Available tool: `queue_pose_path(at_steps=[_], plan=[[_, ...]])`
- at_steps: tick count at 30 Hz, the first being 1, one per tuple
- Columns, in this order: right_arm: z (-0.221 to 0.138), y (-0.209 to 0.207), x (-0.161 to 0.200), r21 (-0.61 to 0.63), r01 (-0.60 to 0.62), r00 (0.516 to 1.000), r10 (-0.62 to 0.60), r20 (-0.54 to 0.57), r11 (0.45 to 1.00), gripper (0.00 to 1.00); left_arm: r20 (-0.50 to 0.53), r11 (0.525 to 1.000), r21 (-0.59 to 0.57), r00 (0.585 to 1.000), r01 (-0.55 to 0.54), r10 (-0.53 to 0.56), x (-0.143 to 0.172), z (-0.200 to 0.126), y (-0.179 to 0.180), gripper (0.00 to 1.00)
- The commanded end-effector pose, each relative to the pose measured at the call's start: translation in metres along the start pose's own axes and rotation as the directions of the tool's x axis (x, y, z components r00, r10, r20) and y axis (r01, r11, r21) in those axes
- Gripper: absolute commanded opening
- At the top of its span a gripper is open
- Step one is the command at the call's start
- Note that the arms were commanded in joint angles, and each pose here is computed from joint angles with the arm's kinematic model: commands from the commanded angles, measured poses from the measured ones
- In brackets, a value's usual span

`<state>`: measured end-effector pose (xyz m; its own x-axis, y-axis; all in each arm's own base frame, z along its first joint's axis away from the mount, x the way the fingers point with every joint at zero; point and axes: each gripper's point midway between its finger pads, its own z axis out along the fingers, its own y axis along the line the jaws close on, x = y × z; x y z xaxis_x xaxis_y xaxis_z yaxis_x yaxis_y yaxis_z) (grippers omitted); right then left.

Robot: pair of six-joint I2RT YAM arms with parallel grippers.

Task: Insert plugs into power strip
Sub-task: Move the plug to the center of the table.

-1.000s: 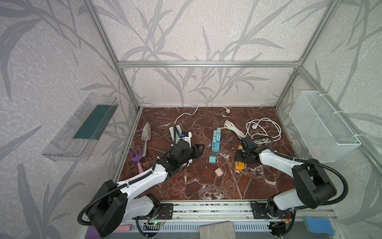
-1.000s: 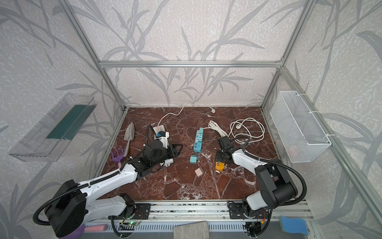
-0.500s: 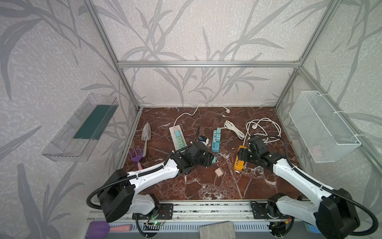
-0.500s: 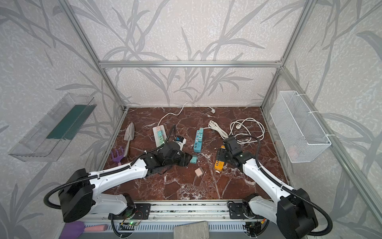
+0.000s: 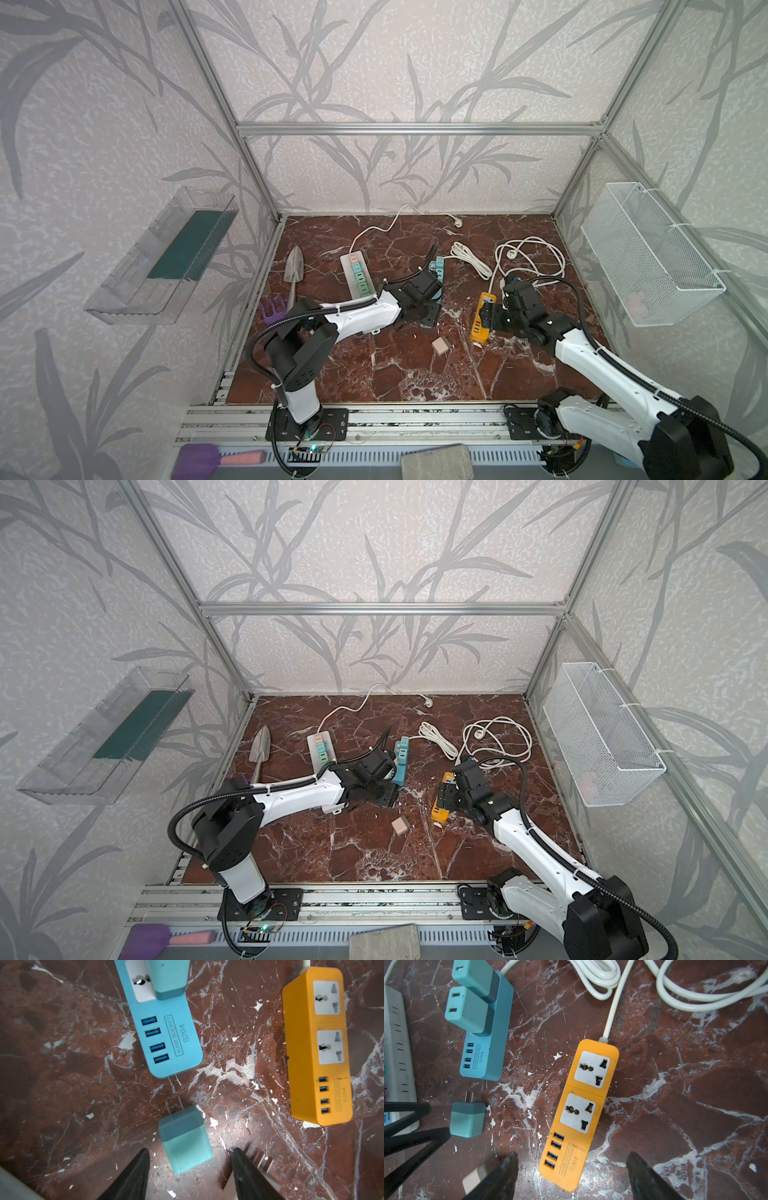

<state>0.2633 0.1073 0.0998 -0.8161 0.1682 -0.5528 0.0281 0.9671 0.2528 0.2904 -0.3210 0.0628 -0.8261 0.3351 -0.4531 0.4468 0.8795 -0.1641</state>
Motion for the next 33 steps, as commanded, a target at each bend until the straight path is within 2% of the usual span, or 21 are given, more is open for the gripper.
queue_pose_path(at_steps=[1, 5, 13, 19, 24, 25, 29, 30, 33], plan=[[-0.002, 0.004, -0.003, -0.028, 0.021, 0.999, -0.02, 0.025, 0.999, 0.83, -0.093, 0.997, -0.06, 0.995, -0.039, 0.033, 0.012, 0.01, 0.01, 0.64], [-0.003, 0.006, -0.003, -0.047, 0.025, 0.999, -0.024, 0.034, 0.999, 0.83, -0.093, 0.997, -0.071, 0.996, -0.021, 0.015, 0.012, 0.02, 0.012, 0.62], [-0.013, 0.004, -0.006, -0.048, 0.045, 0.997, -0.042, 0.069, 0.998, 0.83, -0.092, 0.994, -0.097, 0.994, 0.052, -0.061, 0.02, 0.033, 0.023, 0.4], [-0.021, 0.005, -0.005, -0.071, 0.047, 0.995, -0.04, 0.096, 0.996, 0.83, -0.061, 0.981, -0.144, 0.989, 0.127, -0.137, 0.037, 0.022, 0.04, 0.28], [-0.022, 0.009, -0.004, -0.093, 0.056, 0.995, -0.048, 0.092, 0.994, 0.83, -0.011, 0.958, -0.176, 0.973, 0.226, -0.232, 0.057, 0.008, 0.055, 0.25], [-0.022, 0.01, -0.004, -0.097, 0.058, 0.995, -0.049, 0.09, 0.994, 0.83, -0.004, 0.952, -0.174, 0.967, 0.25, -0.255, 0.061, 0.006, 0.057, 0.26], [-0.026, 0.012, -0.004, -0.114, 0.061, 0.994, -0.05, 0.099, 0.992, 0.83, 0.007, 0.927, -0.141, 0.936, 0.348, -0.351, 0.076, 0.002, 0.053, 0.41], [-0.027, 0.012, -0.005, -0.115, 0.062, 0.994, -0.05, 0.102, 0.991, 0.83, 0.011, 0.92, -0.132, 0.929, 0.368, -0.37, 0.077, 0.0, 0.051, 0.47], [-0.03, 0.012, -0.004, -0.117, 0.069, 0.993, -0.056, 0.104, 0.991, 0.84, 0.017, 0.924, -0.07, 0.927, 0.375, -0.375, 0.07, -0.009, 0.038, 0.58]])
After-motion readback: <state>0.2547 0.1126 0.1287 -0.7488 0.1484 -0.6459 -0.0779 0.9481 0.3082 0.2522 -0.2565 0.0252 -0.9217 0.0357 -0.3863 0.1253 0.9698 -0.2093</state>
